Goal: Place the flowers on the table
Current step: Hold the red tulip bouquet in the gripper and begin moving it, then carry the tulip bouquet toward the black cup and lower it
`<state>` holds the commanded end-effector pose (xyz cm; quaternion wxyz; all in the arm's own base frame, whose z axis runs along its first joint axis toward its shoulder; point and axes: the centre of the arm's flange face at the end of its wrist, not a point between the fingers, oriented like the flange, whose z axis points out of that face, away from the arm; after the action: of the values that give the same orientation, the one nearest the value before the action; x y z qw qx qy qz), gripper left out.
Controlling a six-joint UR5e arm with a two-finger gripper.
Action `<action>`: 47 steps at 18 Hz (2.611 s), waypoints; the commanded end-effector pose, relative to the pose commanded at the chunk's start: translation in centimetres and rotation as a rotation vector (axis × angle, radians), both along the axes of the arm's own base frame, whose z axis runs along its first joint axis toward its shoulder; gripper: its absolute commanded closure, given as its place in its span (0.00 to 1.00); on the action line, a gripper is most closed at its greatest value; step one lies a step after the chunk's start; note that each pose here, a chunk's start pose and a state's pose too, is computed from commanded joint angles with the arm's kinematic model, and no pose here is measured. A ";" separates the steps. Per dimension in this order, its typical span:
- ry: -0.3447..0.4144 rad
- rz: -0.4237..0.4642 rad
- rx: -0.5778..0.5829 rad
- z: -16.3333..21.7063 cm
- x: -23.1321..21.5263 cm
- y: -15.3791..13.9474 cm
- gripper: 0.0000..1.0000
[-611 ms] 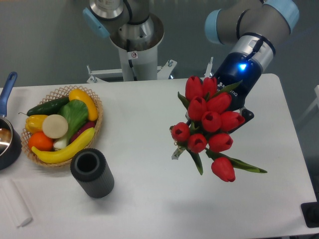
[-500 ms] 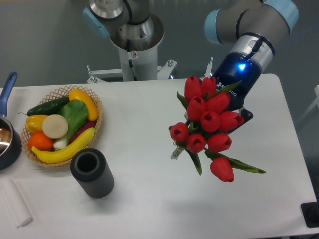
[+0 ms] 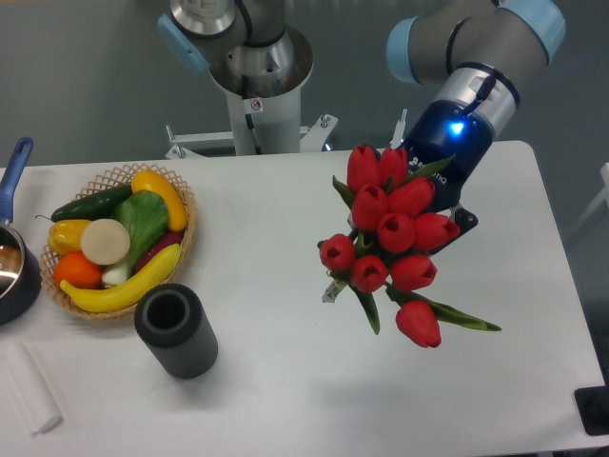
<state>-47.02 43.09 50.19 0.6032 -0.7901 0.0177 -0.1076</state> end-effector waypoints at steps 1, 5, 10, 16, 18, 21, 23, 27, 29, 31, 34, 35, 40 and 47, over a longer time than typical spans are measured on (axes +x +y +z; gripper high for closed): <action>0.013 0.013 -0.017 0.0 -0.1 -0.1 0.50; 0.096 0.097 -0.124 0.5 0.1 -0.6 0.50; 0.224 0.131 -0.236 -1.3 0.8 -1.4 0.50; 0.346 0.110 -0.391 -4.3 2.9 0.6 0.51; 0.407 0.082 -0.485 -6.7 4.4 1.6 0.51; 0.497 0.028 -0.601 -9.5 6.0 3.4 0.51; 0.510 0.018 -0.641 -10.7 6.1 4.3 0.51; 0.555 -0.016 -0.713 -12.5 6.6 5.0 0.51; 0.550 -0.028 -0.730 -13.1 6.6 4.9 0.51; 0.556 -0.053 -0.755 -14.2 6.6 5.1 0.51; 0.588 -0.096 -0.848 -16.1 7.2 5.6 0.51; 0.589 -0.106 -0.868 -16.7 7.5 5.7 0.51; 0.562 -0.141 -0.903 -19.5 7.9 5.9 0.51; 0.521 -0.190 -0.923 -22.9 8.5 7.0 0.49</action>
<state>-38.47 50.06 27.25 0.1566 -0.9685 0.1892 0.0412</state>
